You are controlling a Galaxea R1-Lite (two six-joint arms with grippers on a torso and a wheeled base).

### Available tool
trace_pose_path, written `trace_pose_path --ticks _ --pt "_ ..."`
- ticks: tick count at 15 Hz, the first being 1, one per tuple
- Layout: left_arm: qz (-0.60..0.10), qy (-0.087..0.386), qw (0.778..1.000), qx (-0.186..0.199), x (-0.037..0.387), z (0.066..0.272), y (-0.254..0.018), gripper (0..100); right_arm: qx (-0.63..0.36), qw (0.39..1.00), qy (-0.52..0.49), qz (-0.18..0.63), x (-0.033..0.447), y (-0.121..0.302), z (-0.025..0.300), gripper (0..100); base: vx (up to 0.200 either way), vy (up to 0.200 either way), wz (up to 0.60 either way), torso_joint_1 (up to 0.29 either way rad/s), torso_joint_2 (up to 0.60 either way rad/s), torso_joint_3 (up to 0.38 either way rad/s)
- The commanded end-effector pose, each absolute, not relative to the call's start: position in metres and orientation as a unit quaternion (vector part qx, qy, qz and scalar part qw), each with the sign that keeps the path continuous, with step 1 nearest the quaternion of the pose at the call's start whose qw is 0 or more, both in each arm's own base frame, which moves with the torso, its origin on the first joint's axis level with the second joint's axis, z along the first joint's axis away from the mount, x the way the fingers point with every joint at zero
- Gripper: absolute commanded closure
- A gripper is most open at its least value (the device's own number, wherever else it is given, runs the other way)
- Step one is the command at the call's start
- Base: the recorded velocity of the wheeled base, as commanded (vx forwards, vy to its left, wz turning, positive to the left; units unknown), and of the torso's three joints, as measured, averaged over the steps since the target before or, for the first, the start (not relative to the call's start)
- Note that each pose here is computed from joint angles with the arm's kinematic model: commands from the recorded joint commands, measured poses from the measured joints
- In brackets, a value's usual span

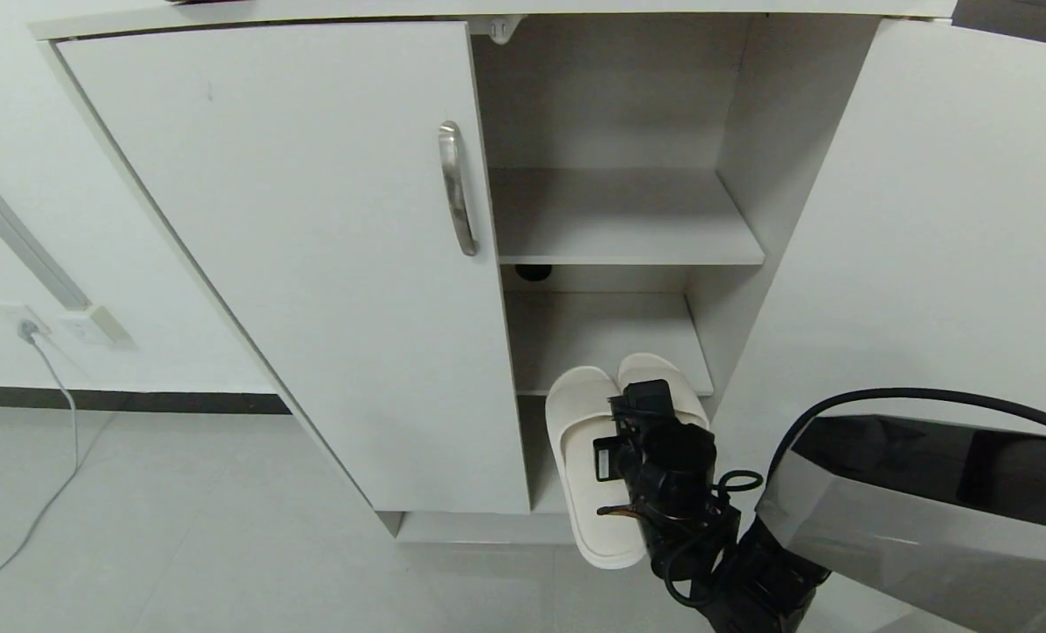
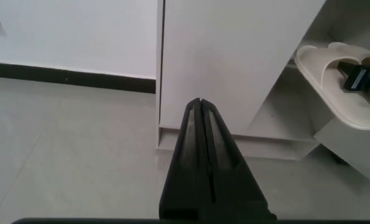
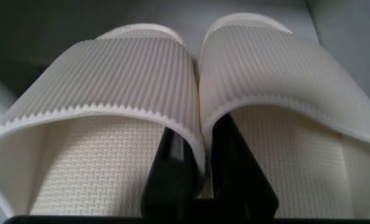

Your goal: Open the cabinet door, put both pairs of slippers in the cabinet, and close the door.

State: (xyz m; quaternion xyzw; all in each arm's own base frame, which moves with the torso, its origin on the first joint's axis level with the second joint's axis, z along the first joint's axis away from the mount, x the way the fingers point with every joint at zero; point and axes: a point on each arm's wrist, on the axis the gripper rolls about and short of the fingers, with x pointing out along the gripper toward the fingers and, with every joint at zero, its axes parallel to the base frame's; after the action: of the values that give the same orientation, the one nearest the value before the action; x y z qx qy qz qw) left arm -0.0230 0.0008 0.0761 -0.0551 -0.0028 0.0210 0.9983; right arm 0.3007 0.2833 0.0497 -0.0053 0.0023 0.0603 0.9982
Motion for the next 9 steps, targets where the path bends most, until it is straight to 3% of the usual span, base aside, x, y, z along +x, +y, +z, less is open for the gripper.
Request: trace_pose_path --ticks 1,6,9 --pt "0.021 -0.003 0.998 -0.055 -0.023 0.076 0.001 100 -0.002 0.998 -0.003 0.063 0.298 0.284 0.056 100 0.2 0.0 0.0 0.002 0.01 -0.007" --pt "0.021 -0.002 0.998 -0.055 -0.023 0.076 0.001 100 -0.003 0.998 -0.001 0.061 0.299 0.284 0.055 100 0.2 0.0 0.0 0.001 0.0 0.003" --pt "0.021 -0.003 0.998 -0.055 -0.023 0.076 0.001 100 -0.012 0.999 0.008 0.051 0.309 0.277 0.052 100 0.0 0.0 0.0 0.0 0.0 0.0"
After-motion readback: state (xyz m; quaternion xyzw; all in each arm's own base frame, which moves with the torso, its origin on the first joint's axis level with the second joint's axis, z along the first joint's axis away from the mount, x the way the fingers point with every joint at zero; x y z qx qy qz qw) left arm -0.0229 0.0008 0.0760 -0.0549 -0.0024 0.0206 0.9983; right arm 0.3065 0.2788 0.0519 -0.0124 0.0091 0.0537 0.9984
